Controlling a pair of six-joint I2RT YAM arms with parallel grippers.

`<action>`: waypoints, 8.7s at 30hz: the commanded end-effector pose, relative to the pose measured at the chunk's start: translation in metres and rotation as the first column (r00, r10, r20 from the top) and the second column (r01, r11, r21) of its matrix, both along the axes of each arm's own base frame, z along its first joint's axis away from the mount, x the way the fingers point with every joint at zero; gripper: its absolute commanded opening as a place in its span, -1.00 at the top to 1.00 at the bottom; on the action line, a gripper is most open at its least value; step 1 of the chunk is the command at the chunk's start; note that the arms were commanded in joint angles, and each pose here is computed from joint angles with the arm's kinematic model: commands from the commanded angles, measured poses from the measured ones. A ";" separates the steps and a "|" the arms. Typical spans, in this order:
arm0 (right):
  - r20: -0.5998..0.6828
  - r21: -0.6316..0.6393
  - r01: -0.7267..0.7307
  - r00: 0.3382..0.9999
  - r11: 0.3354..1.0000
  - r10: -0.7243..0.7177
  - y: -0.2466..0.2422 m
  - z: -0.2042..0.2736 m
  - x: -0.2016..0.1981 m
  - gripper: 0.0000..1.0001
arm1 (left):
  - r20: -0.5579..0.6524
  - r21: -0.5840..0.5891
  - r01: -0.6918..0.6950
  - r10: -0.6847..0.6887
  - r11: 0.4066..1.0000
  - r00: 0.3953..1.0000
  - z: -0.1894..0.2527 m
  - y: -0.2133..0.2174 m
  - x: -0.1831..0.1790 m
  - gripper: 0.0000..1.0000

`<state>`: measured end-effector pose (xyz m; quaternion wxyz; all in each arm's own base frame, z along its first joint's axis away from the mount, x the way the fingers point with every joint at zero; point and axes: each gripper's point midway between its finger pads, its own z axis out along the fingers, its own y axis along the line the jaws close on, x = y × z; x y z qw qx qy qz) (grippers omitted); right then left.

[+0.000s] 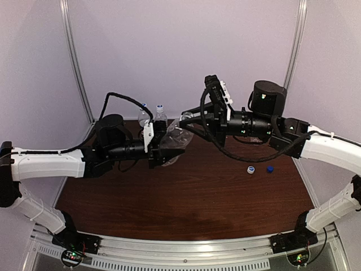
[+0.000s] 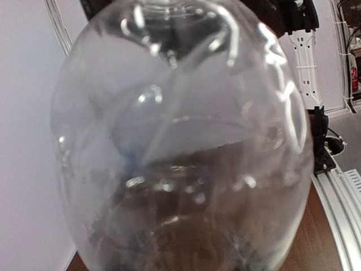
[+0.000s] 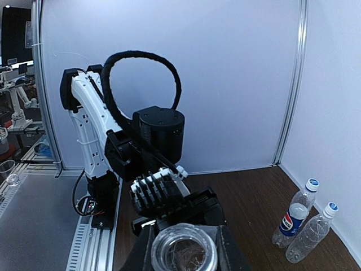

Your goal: Unscrew the bottle caps

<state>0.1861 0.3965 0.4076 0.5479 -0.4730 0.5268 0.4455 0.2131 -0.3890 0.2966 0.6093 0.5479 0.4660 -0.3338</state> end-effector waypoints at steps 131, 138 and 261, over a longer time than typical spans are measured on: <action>-0.101 -0.148 0.882 0.437 0.448 -0.894 -0.244 -0.023 0.267 -0.99 | -0.346 -0.195 -0.774 0.696 0.602 0.629 -0.117 0.167 0.316 -0.70; -0.093 -0.152 0.884 0.432 0.442 -0.897 -0.246 -0.023 0.266 -0.99 | -0.342 -0.193 -0.769 0.693 0.609 0.635 -0.121 0.165 0.317 -0.35; -0.054 -0.247 0.103 0.991 0.963 -0.120 -0.002 -0.004 0.034 1.00 | 0.026 0.077 -0.098 0.096 0.992 0.995 -0.015 0.007 0.033 -0.05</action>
